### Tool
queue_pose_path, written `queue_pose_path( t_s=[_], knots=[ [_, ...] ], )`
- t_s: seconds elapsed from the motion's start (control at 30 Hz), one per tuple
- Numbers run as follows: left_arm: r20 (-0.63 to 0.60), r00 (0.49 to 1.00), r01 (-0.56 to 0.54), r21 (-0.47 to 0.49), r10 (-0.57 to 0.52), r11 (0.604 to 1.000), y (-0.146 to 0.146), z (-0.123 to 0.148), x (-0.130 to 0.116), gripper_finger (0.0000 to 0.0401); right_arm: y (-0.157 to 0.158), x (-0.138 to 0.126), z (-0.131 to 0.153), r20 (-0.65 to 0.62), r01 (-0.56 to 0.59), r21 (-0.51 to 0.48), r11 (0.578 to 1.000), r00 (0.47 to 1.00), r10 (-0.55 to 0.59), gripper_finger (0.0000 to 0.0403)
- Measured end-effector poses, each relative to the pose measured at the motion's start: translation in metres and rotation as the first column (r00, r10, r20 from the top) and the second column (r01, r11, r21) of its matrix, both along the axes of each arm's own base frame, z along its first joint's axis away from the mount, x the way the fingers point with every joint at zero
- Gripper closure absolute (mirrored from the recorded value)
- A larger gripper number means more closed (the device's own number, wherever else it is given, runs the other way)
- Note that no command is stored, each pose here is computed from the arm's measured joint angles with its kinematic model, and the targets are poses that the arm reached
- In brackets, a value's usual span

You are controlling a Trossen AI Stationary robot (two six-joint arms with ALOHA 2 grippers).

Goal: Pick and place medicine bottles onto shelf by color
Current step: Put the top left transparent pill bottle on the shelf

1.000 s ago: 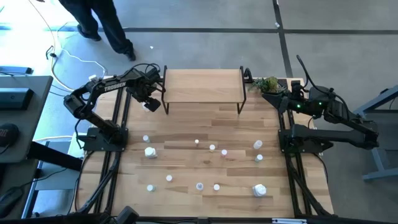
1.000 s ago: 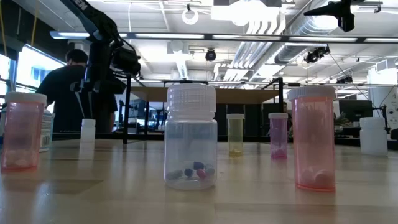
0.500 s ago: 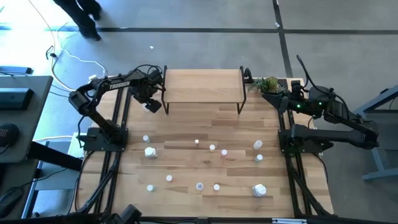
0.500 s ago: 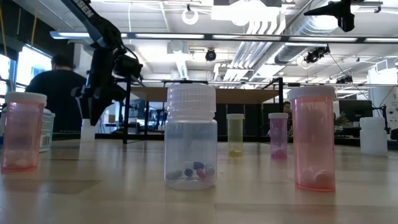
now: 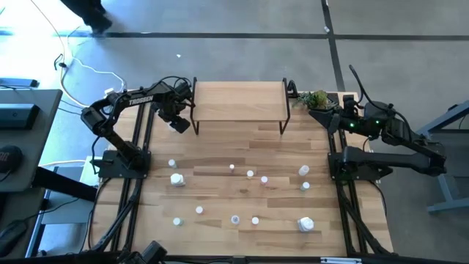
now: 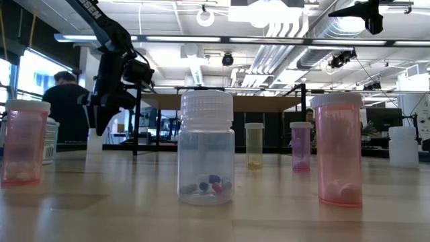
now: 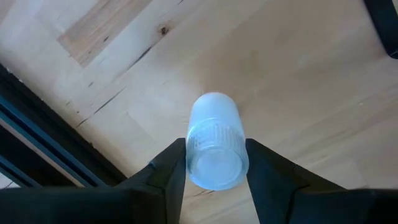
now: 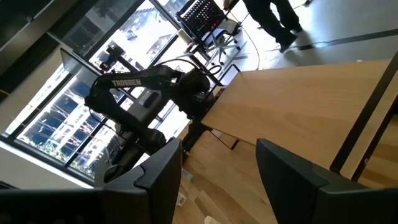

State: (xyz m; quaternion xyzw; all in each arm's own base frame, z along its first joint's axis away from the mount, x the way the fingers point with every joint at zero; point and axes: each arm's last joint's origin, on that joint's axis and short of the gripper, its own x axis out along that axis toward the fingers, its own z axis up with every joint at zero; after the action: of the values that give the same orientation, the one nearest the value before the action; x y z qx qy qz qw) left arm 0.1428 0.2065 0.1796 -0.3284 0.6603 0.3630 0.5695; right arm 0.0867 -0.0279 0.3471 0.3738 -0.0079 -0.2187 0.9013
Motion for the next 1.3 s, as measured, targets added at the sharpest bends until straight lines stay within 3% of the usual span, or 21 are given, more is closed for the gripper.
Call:
queue_pose_path(
  t_s=[0.63,0.93,1.1,1.3],
  knots=[
    [0.003,1.000,-0.017,0.007,0.017,1.000,-0.007,0.013,-0.005,0.0269,0.000,-0.001,-0.006,-0.058,0.021,0.018,1.000,0.998,-0.020,0.0206],
    [0.089,0.996,-0.034,0.133,0.023,0.991,-0.008,0.061,-0.006,0.0269,-0.001,-0.002,-0.009,-0.091,0.056,0.012,0.998,0.994,-0.055,0.0206],
    [0.060,0.997,-0.052,0.216,0.040,0.975,-0.008,0.094,-0.009,0.0269,-0.002,-0.003,-0.010,-0.118,0.076,-0.009,0.997,0.990,-0.076,0.0206],
    [0.070,0.997,-0.054,0.233,0.038,0.971,-0.010,0.129,-0.010,0.0269,-0.002,-0.003,-0.010,-0.122,0.078,-0.009,0.997,0.989,-0.079,0.0206]
  ],
)
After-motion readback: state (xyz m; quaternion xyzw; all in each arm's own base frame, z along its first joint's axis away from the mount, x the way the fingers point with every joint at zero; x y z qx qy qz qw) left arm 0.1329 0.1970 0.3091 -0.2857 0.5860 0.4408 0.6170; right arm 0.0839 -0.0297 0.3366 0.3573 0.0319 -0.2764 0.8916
